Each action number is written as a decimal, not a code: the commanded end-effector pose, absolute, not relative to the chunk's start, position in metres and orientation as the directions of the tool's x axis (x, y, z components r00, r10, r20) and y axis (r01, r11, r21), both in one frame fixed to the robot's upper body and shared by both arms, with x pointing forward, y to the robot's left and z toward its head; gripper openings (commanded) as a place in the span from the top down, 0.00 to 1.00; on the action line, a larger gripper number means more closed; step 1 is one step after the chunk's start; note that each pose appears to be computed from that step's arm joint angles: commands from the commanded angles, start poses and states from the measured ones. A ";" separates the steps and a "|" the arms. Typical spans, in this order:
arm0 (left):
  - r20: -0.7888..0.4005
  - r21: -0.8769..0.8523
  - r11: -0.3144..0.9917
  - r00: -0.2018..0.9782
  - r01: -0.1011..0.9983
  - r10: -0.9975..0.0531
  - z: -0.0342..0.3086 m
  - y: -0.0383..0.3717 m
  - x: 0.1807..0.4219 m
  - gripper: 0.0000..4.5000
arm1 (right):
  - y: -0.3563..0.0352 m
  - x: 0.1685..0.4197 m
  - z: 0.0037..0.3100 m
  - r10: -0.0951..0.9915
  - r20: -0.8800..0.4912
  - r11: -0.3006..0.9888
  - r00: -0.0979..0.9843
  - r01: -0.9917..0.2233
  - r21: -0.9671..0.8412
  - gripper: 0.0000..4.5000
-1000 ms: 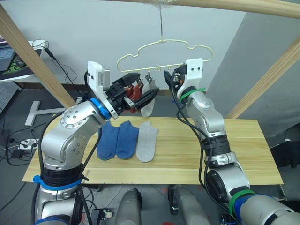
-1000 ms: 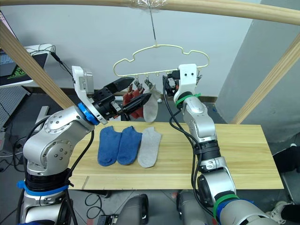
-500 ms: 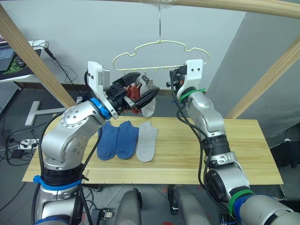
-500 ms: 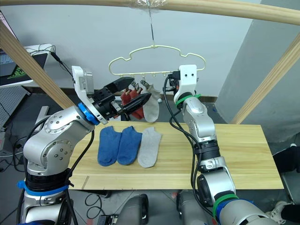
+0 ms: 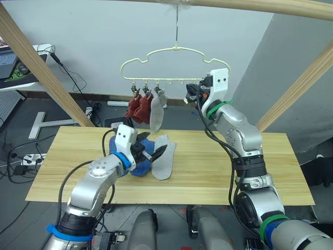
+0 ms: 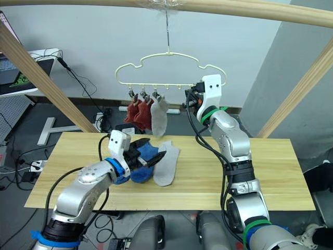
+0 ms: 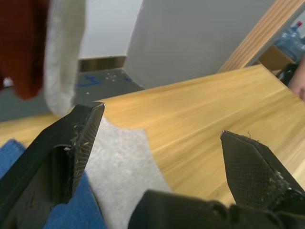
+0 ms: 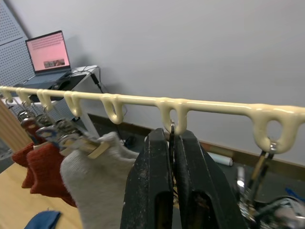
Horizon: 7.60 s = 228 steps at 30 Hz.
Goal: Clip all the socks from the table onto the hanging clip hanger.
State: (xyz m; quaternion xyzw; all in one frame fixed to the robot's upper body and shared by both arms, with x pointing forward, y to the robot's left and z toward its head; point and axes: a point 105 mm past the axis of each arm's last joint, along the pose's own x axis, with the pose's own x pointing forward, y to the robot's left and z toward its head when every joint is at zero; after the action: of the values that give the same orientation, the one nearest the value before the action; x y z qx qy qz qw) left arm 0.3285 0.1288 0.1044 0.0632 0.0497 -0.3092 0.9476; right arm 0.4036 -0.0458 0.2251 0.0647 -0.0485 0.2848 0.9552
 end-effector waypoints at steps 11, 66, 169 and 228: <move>-0.357 0.122 0.769 0.750 0.628 -0.557 0.007 0.096 0.368 0.00 | -0.051 0.388 0.236 0.538 0.130 0.832 0.833 -0.549 0.082 0.99; -0.530 0.180 0.592 0.584 0.786 -0.615 -0.010 0.066 0.324 0.00 | -0.074 0.397 0.243 0.560 0.087 0.825 0.824 -0.564 0.035 1.00; 0.216 0.343 0.695 0.667 0.632 -0.713 0.193 0.099 0.335 0.10 | -0.090 0.348 0.230 0.478 0.192 0.878 0.857 -0.467 -0.103 0.27; 0.325 0.401 0.680 0.599 0.613 -0.732 0.256 0.089 0.330 0.10 | -0.077 0.412 0.256 0.338 0.323 0.941 0.884 -0.315 -0.123 0.70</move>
State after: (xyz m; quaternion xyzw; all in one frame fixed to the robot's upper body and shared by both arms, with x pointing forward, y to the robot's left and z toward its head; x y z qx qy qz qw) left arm 0.3374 0.0904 0.2396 0.1243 -0.2061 -0.3765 0.8946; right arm 0.4147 -0.0758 0.2334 -0.0394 -0.1324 0.1716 0.9754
